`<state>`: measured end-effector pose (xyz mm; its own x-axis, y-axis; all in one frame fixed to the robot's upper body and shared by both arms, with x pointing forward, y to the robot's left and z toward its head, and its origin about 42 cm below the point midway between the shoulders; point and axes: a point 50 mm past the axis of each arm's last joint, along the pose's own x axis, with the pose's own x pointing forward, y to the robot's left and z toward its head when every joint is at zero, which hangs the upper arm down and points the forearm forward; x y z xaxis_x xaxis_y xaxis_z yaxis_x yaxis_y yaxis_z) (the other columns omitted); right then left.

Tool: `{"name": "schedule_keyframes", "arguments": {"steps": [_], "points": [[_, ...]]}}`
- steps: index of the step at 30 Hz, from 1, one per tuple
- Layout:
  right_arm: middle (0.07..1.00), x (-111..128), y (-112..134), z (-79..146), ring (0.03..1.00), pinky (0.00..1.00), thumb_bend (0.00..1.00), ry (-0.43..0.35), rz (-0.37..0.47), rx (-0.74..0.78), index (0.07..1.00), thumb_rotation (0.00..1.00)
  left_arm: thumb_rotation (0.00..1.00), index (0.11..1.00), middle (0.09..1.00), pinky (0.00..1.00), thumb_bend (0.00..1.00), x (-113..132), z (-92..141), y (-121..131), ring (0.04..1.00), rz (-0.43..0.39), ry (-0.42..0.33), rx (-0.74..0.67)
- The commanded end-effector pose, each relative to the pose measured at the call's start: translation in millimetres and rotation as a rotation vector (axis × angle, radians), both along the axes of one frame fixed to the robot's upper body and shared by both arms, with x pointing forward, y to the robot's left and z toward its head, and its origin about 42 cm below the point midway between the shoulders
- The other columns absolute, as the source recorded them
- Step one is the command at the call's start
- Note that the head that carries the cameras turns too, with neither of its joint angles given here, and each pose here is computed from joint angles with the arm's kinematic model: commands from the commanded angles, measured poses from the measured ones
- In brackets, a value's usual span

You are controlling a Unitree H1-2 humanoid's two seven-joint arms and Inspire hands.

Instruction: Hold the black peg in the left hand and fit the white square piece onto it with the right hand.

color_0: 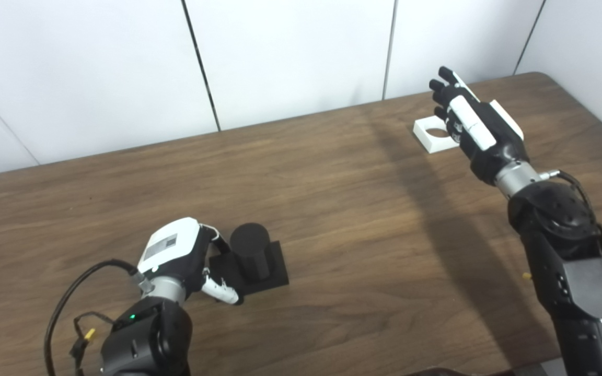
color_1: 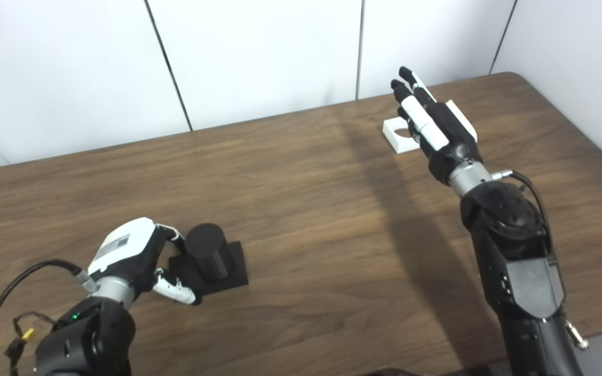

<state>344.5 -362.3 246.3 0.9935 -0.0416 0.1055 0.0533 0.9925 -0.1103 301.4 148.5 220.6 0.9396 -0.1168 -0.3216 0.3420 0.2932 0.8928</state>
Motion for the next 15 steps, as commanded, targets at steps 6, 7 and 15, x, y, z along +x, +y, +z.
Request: {"name": "schedule_keyframes", "arguments": {"steps": [6,7,15], "points": [[0.973,29,-15,41,0.999,1.00,0.67,-0.044,-0.053,-0.095,0.996,0.57,0.05,0.482,0.819,1.00,0.52,0,-10,19,0.936,0.009,0.021,0.037],[0.976,32,-18,44,0.995,1.00,0.69,-0.036,-0.056,-0.103,0.994,0.53,0.05,0.482,0.813,1.00,0.52,0,-10,20,0.932,0.010,0.025,0.039],[0.993,60,-37,64,0.988,0.95,0.76,0.035,-0.080,-0.339,0.975,0.45,0.05,0.482,0.818,1.00,0.52,-1,-11,26,0.935,0.009,0.023,0.028]]}}
